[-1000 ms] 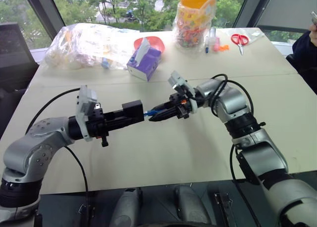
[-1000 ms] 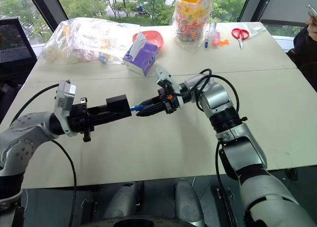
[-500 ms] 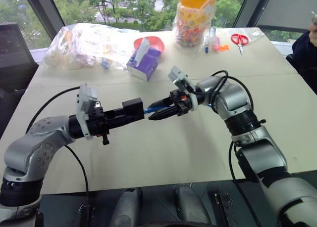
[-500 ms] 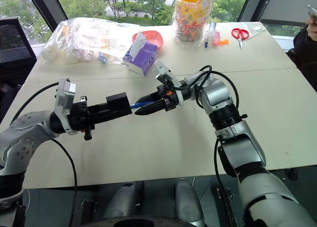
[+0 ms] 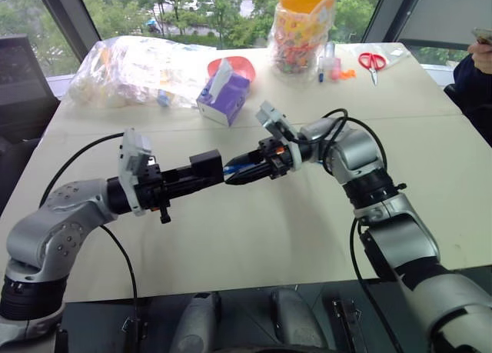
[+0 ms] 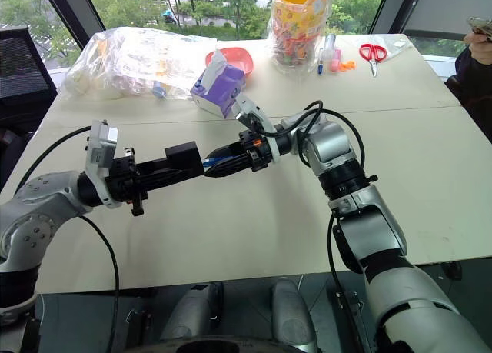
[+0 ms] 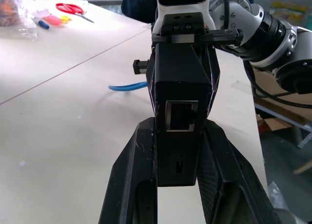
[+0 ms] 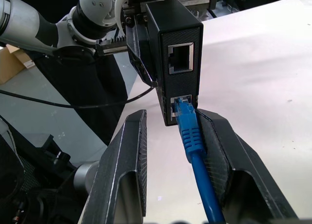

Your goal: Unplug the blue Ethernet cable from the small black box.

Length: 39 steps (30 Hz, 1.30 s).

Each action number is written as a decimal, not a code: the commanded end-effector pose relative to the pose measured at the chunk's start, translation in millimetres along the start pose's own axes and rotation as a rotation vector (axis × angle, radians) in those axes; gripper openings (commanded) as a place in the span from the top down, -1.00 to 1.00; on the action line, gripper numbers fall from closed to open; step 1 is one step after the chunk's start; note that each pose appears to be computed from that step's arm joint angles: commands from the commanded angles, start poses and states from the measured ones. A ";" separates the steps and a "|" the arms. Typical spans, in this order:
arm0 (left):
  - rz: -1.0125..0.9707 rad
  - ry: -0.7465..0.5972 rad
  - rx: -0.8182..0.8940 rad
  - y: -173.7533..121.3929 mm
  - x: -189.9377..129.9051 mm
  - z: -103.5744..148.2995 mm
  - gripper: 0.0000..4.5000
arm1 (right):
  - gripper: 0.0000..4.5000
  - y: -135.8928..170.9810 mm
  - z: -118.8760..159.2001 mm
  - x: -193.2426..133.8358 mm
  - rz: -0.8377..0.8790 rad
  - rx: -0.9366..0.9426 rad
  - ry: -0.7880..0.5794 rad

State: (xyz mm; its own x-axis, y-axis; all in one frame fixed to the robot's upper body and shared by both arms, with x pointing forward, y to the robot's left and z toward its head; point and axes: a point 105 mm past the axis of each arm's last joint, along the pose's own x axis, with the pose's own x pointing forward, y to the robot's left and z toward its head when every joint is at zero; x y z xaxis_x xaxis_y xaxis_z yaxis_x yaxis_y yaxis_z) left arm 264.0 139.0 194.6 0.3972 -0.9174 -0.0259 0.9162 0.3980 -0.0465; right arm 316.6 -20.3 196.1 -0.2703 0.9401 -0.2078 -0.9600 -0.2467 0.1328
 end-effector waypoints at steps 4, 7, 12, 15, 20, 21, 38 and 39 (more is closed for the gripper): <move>-0.028 -0.015 0.035 -7.8 2.9 7.9 0.79 | 0.33 2.4 13.7 0.1 0.012 -0.040 -0.030; -0.033 -0.010 0.034 -8.5 2.7 7.0 0.79 | 0.33 2.1 13.2 0.0 0.009 -0.041 -0.029; -0.039 -0.002 0.033 -10.0 2.0 5.1 0.79 | 0.56 1.9 12.4 -0.9 0.006 -0.041 -0.027; -0.041 0.000 0.032 -10.7 1.6 4.6 0.79 | 0.98 2.0 12.3 -1.4 0.006 -0.041 -0.027; -0.043 0.004 0.029 -10.9 0.1 3.0 0.79 | 0.98 2.0 12.3 -2.0 0.005 -0.041 -0.027; -0.042 0.004 0.029 -10.8 -0.1 2.7 0.79 | 0.98 2.0 12.2 -2.1 0.006 -0.041 -0.027; -0.022 0.033 0.027 -17.8 -14.7 1.2 0.79 | 0.98 -28.0 -9.0 -52.4 -0.226 -0.023 0.032; -0.021 0.036 0.027 -18.3 -15.4 1.4 0.79 | 0.98 -31.0 -11.5 -58.3 -0.252 -0.020 0.040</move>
State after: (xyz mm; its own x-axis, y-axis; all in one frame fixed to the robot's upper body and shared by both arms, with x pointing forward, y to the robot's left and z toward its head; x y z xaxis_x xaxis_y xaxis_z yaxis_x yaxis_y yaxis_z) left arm 246.5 147.0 184.2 0.3900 -0.9171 -0.0825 0.9160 0.3956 -0.0673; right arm 353.9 -63.1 180.4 -0.0679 0.9598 -0.2723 -0.9925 -0.0373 0.1160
